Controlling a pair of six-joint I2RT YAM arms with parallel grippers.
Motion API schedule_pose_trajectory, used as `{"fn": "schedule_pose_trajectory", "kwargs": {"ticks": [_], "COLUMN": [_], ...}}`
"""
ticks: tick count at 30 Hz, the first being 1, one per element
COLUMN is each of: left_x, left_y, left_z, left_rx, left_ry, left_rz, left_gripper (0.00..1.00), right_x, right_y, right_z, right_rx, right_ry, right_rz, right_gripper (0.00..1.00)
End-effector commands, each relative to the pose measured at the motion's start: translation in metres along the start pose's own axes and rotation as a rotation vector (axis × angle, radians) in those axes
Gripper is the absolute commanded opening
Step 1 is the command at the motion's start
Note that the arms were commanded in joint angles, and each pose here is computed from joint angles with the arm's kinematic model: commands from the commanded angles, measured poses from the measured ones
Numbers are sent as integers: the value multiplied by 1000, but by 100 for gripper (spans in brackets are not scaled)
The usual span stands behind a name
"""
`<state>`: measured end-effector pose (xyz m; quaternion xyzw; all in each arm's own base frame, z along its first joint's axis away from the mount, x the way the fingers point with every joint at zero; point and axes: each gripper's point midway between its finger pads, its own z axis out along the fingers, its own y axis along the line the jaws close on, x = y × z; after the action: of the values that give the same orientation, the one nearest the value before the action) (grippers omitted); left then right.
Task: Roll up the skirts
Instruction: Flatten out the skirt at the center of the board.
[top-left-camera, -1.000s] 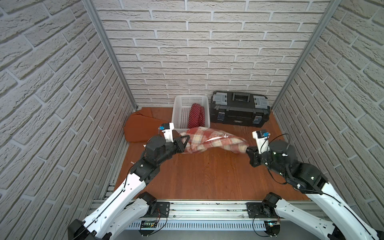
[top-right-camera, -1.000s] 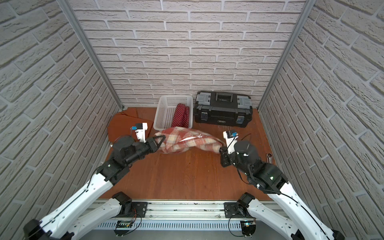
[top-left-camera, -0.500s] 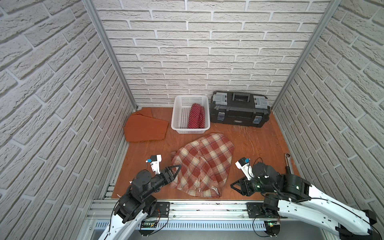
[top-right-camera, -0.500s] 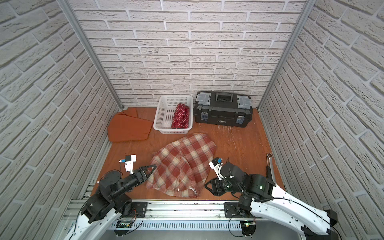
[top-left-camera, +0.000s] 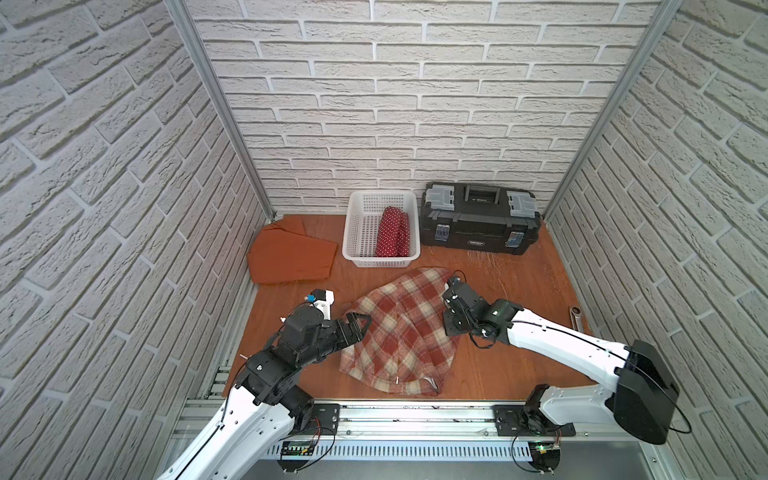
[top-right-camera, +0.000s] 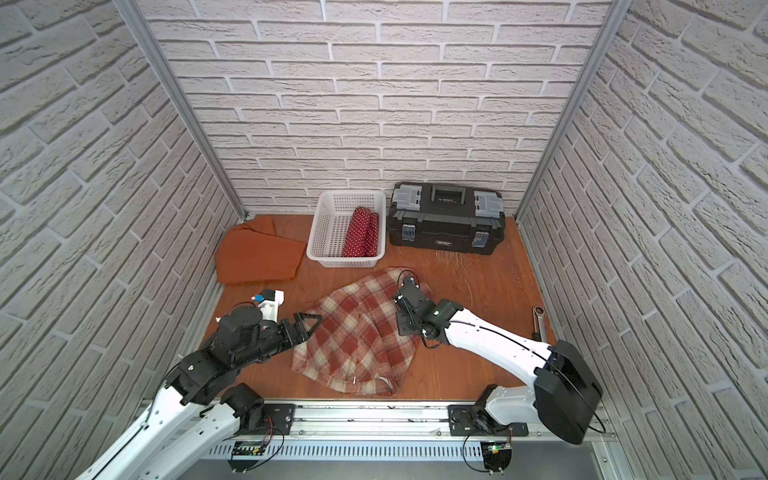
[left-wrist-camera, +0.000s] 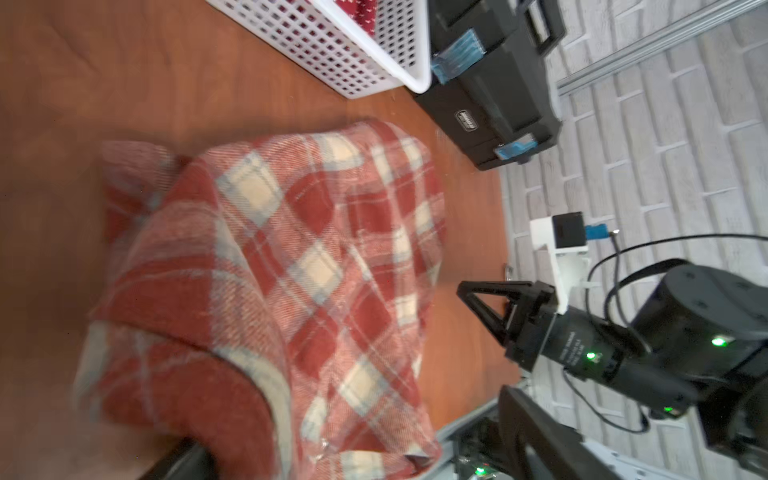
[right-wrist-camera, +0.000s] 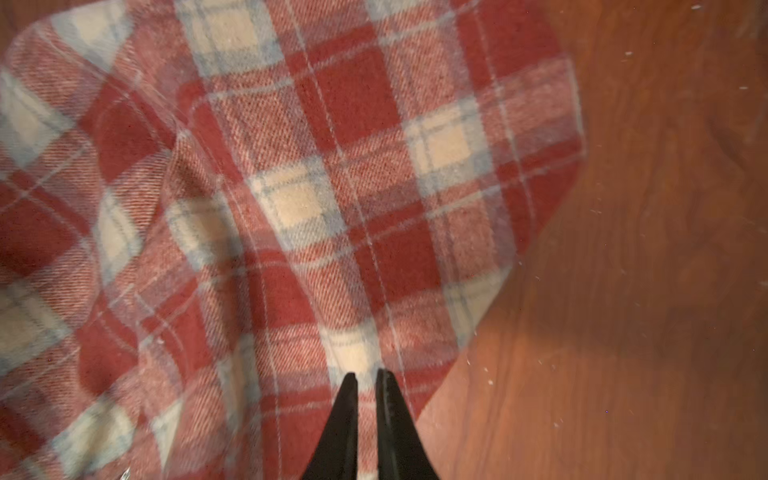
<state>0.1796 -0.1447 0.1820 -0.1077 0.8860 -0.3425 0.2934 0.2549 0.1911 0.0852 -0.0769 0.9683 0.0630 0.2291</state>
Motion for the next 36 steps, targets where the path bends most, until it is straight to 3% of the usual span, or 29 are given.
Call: {"fn": "schedule_pose_trajectory", "kwargs": {"ticks": [1, 6, 11, 17, 20, 24, 26, 30, 32, 36], "left_x": [-8, -5, -19, -48, -66, -78, -79, -85, -85, -75], "left_y": [33, 54, 51, 37, 31, 20, 28, 50, 59, 69], "left_z": [-8, -9, -25, -28, -11, 41, 67, 110, 125, 141], "left_rx": [-220, -379, -404, -409, -420, -324, -346, -347, -334, -323], "left_ry": [-24, 33, -27, -93, -99, -63, -27, 0, 25, 57], "left_rz": [50, 54, 80, 144, 167, 168, 187, 168, 138, 137], "left_gripper": [98, 99, 99, 98, 99, 99, 98, 99, 98, 99], "right_x": [5, 38, 72, 92, 89, 77, 65, 25, 7, -15], "right_y": [28, 19, -18, -60, -81, -88, -96, -106, -96, -93], "right_z": [31, 66, 71, 36, 8, -20, -28, -29, -16, 20], "right_rx": [-106, -95, -30, 100, 165, 160, 191, 217, 145, 45], "right_ry": [64, 190, 264, 234, 171, 79, 14, -86, -94, -61], "right_rz": [-4, 91, 217, 302, 334, 356, 341, 318, 305, 337], "right_gripper": [5, 2, 2, 2, 2, 2, 10, 50, 57, 59]}}
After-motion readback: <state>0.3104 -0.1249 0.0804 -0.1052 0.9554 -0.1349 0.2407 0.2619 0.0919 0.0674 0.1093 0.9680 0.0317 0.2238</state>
